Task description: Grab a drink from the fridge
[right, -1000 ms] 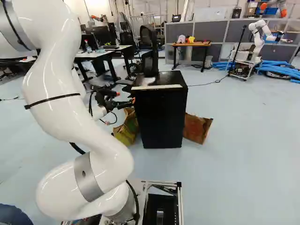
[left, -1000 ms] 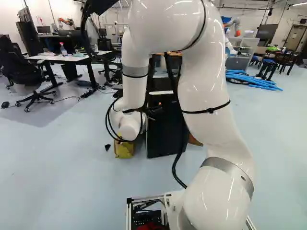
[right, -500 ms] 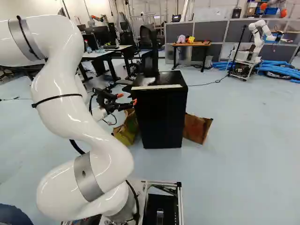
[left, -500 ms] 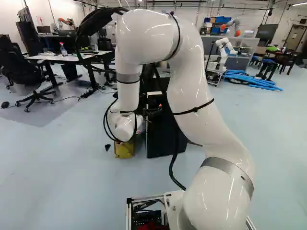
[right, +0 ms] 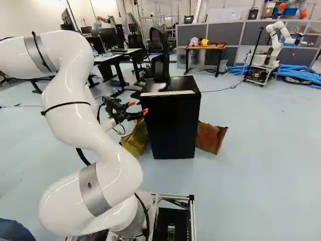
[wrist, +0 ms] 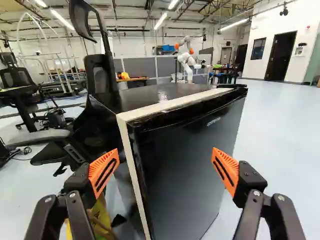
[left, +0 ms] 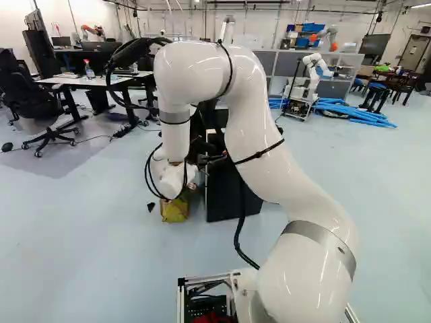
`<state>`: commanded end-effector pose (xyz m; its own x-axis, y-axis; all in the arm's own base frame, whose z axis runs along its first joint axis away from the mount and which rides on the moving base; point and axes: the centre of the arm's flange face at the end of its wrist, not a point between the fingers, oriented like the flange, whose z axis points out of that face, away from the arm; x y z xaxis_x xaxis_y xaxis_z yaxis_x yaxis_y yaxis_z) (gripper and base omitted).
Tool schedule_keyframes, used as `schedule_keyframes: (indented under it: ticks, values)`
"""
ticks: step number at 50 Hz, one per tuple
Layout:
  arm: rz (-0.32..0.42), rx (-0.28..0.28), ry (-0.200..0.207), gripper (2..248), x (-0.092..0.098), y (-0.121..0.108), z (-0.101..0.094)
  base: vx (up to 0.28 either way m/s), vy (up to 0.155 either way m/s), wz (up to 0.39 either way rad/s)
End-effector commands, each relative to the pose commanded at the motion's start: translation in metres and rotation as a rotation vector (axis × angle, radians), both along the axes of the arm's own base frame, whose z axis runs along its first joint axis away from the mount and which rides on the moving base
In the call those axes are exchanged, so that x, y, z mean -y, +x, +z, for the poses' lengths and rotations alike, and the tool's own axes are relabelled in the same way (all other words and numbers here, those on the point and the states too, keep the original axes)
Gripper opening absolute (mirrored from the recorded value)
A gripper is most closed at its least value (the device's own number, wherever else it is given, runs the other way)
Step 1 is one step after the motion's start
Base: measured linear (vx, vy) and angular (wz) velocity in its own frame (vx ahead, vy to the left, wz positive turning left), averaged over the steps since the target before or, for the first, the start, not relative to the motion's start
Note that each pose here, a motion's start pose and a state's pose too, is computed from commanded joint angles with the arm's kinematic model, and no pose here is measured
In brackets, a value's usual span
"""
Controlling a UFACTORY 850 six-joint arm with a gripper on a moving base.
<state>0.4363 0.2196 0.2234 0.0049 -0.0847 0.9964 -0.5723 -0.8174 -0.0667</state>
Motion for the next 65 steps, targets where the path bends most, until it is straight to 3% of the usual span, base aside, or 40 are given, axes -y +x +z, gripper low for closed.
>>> schedule_keyframes:
  ticks: [29, 65]
  values:
    - [-0.02, 0.025, 0.018, 247, -0.003, 0.022, -0.002, 0.0, 0.0, 0.0]
    - [-0.059, 0.053, 0.019, 247, 0.007, 0.04, -0.002, 0.0, 0.0, 0.0]
